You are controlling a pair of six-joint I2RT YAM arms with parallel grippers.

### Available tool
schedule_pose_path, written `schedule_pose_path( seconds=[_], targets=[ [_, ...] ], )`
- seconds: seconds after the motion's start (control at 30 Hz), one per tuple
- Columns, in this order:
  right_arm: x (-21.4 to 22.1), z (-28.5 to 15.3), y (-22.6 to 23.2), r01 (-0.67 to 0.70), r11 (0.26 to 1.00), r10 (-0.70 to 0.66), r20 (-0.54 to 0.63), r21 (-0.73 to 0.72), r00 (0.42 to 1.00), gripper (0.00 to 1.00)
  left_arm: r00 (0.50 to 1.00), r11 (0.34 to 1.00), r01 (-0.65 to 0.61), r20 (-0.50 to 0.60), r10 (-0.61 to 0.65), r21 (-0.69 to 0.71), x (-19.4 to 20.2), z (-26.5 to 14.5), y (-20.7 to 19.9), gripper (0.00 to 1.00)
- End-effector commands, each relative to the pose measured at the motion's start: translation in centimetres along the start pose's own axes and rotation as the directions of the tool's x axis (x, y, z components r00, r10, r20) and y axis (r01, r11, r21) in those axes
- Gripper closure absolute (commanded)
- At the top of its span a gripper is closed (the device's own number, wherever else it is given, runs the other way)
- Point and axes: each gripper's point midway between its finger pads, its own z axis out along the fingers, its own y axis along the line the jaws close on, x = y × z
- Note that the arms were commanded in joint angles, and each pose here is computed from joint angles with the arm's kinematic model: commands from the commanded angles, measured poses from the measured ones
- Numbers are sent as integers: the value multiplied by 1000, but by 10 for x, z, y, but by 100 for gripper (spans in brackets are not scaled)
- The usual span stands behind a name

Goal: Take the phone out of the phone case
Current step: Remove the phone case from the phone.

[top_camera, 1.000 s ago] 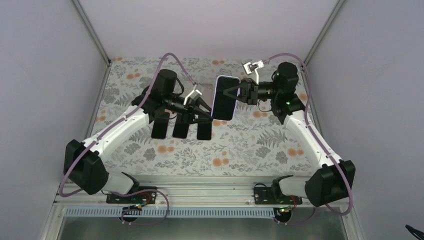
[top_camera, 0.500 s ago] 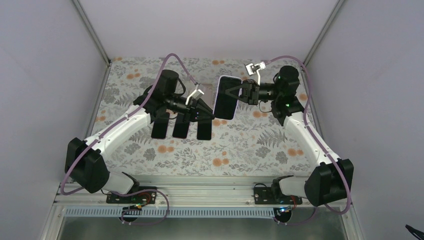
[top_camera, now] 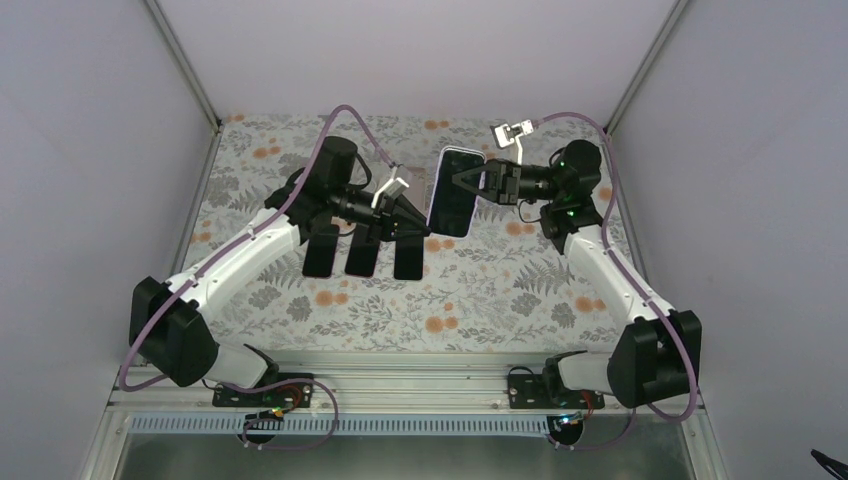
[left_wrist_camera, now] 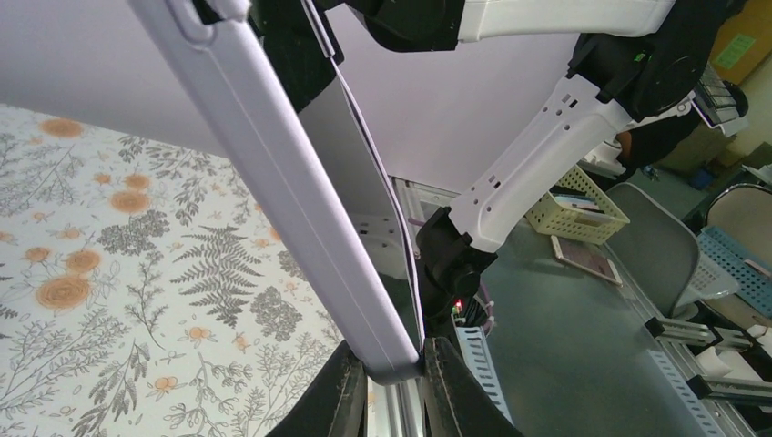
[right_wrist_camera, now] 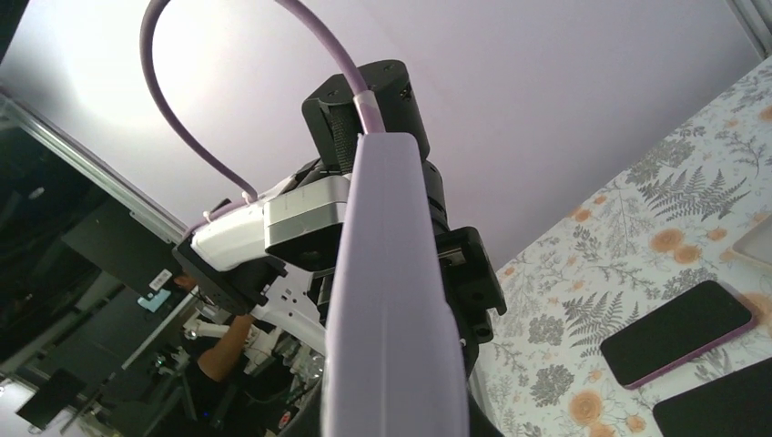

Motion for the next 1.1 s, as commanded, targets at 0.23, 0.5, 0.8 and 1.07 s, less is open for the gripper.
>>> schedule_pose_path(
  seconds=[0.23,0.5,0.8,1.07],
  targets=[
    [5,3,23,-279,958,277,-38,-69,960,97,997,950,-66,-64,48,-304,10,-9,61,86],
    [4,1,23,-352,931,354,4,-95,935,97,995,919,-80,-86,50,-386,14,-15,76,77],
    [-1,-3,36,-358,922,367,39,-146,930,97,994,888,-81,-104,37,-452,19,-19,91,75],
    [-2,-6,47,-329,928,343,53,-174,938,97,993,858,-72,-116,15,-508,25,-24,103,71]
  ],
)
